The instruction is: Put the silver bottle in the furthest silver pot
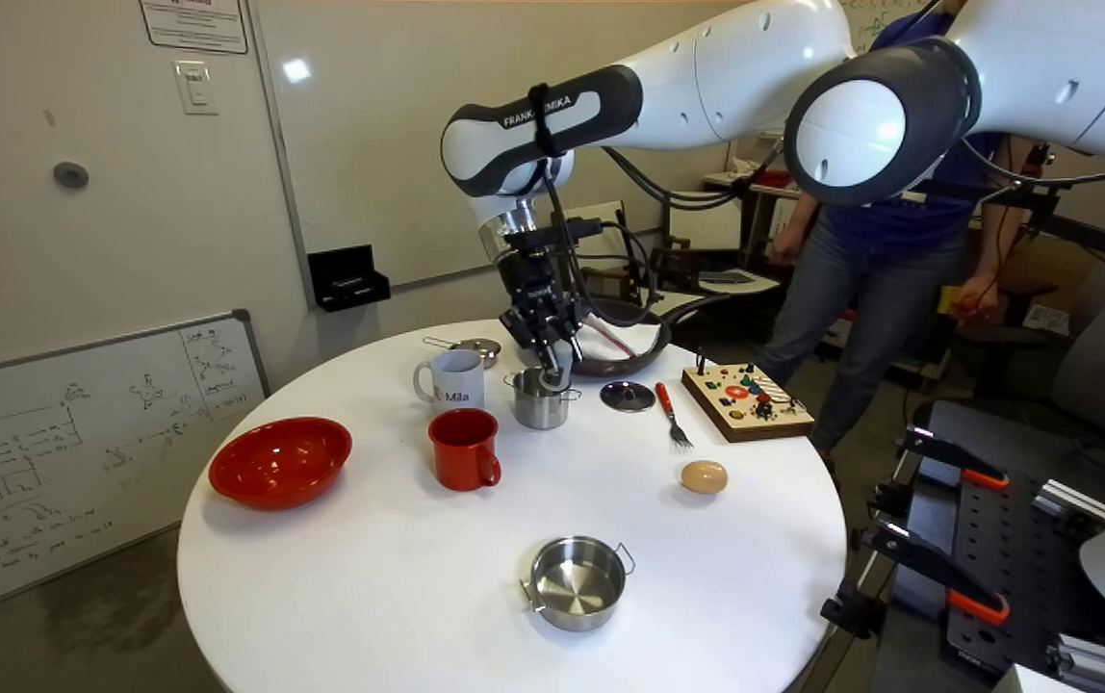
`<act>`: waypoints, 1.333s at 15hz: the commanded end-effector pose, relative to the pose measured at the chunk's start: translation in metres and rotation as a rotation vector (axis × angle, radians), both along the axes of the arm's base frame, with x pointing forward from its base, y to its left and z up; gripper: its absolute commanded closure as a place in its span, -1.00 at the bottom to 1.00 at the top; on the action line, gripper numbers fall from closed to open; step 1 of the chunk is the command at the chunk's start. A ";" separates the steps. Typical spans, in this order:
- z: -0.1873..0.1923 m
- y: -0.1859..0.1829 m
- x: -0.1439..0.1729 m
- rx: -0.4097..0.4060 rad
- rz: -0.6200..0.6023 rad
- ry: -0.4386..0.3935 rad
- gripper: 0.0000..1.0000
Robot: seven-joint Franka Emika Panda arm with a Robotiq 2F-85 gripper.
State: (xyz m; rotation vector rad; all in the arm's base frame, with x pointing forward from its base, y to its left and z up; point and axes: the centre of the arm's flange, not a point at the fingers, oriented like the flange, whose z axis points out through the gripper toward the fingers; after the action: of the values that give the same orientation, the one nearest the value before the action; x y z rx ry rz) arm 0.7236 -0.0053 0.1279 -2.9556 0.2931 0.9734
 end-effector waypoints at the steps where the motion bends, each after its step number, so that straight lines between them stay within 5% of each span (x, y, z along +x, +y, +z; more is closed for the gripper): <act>1: 0.000 -0.008 0.028 0.002 -0.026 -0.037 0.65; 20: -0.004 -0.012 0.074 -0.038 -0.065 -0.105 0.65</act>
State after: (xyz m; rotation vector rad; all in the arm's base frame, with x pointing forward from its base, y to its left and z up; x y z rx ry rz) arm 0.7339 -0.0185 0.1335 -2.9746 0.3526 0.8671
